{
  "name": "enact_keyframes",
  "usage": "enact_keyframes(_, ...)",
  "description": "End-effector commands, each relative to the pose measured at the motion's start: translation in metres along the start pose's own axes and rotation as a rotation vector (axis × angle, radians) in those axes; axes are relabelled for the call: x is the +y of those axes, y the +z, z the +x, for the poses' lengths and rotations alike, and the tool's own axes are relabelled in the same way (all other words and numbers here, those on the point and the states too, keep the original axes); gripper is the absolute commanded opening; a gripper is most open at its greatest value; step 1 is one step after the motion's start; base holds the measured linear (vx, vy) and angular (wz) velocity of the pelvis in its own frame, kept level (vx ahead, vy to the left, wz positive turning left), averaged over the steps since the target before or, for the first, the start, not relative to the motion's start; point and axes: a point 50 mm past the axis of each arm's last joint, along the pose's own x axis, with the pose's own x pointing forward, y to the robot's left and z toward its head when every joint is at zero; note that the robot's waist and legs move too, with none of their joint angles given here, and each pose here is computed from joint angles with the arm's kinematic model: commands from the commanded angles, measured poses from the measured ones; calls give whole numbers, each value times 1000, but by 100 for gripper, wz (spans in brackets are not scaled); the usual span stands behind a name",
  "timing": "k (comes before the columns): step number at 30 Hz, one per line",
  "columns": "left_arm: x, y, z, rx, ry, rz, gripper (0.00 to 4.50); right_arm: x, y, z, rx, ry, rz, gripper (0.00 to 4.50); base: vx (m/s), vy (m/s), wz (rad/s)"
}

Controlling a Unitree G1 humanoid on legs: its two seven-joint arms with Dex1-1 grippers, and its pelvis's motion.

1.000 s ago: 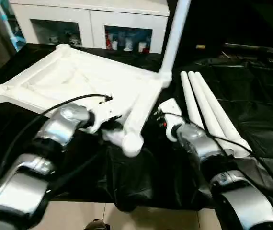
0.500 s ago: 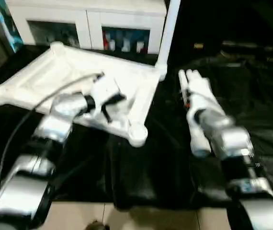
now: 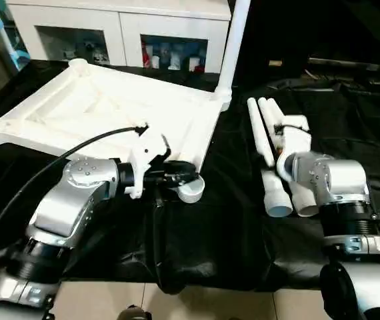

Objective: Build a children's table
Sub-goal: Pick table leg

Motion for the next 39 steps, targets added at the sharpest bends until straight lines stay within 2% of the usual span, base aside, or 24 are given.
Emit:
enact_keyframes(1,-5,1,2,14,-17,-8,136,0,0,-1,27,9,28,450,0,0,0)
enact_keyframes(3,-7,3,1,27,-20,-3,164,2,-1,-1,49,29,49,450,0,0,0)
enact_keyframes(9,-11,5,-1,58,-52,-3,209,5,-13,0,138,56,71,450,0,0,0)
enact_keyframes(10,-12,6,0,59,-54,-4,223,5,-15,0,147,61,72,424,0,0,0)
enact_keyframes(13,-14,8,0,61,-65,-6,245,6,-21,1,175,70,80,411,0,0,0)
enact_keyframes(18,-18,9,0,78,-94,-7,290,7,-25,3,202,81,75,354,0,0,0)
enact_keyframes(24,-20,9,-3,105,-120,-11,324,5,-32,5,227,79,91,310,0,0,0)
enact_keyframes(32,-19,4,-4,136,-124,-16,399,2,-34,6,241,65,87,235,0,0,0)
enact_keyframes(37,-14,1,-1,158,-77,-17,434,-2,-33,4,231,48,99,203,0,0,0)
enact_keyframes(38,-5,2,2,143,8,-7,442,-3,-30,4,202,67,155,200,0,0,0)
enact_keyframes(39,-3,2,2,138,25,-4,447,-3,-30,4,196,77,175,197,0,0,0)
